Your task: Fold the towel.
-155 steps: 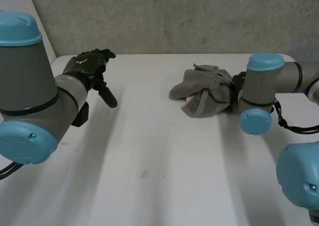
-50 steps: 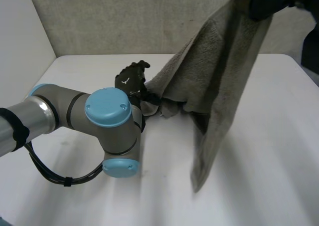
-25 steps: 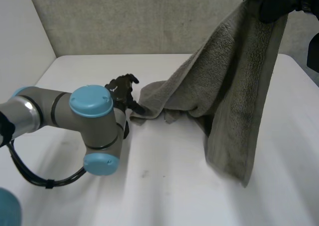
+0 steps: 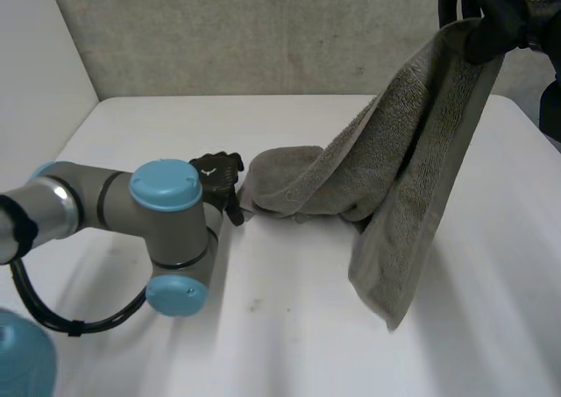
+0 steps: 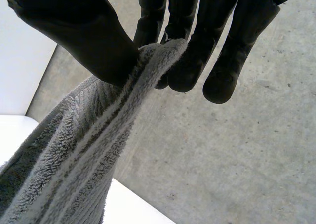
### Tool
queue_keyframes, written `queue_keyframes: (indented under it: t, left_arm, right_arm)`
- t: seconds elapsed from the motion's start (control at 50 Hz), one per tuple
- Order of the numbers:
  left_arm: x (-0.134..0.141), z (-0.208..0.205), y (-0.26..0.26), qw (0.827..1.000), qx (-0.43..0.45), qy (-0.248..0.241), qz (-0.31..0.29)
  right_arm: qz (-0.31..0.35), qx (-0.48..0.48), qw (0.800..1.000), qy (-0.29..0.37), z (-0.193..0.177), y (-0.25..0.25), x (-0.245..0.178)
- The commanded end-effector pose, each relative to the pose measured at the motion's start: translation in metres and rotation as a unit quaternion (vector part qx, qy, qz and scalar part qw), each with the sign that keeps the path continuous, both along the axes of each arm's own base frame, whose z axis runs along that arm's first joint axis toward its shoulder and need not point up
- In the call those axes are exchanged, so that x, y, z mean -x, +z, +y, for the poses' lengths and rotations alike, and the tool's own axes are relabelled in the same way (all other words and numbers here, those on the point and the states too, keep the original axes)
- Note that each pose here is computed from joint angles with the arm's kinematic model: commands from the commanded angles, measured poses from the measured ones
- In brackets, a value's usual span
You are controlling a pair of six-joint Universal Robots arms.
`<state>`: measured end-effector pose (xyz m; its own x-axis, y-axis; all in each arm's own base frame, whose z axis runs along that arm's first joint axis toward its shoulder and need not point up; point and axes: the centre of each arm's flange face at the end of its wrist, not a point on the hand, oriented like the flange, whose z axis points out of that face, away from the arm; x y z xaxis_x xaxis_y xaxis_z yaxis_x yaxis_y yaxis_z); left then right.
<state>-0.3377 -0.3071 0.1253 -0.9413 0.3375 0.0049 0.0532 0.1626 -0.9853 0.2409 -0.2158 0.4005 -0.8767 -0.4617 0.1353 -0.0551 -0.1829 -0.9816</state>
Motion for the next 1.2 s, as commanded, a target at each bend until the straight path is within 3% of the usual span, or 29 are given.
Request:
queue_keyframes:
  t: [0.02,0.2,0.76,1.2]
  left_arm:
    - [0.011,-0.011,-0.014,1.000,-0.006,-0.019,-0.013]
    - [0.016,-0.014,-0.031,0.999,-0.026,-0.034,-0.032]
    - [0.015,-0.048,-0.029,0.999,-0.012,-0.017,-0.040]
    - [0.022,-0.052,-0.033,0.998,-0.009,-0.041,-0.048]
  right_arm:
    - [0.000,-0.001,1.000,-0.001,-0.001,-0.003,0.000]
    - [0.001,-0.003,1.000,-0.011,-0.007,-0.005,0.004]
    - [0.004,-0.002,1.000,-0.009,-0.016,-0.014,0.007]
    - [0.007,-0.012,1.000,-0.009,-0.023,-0.022,0.005]
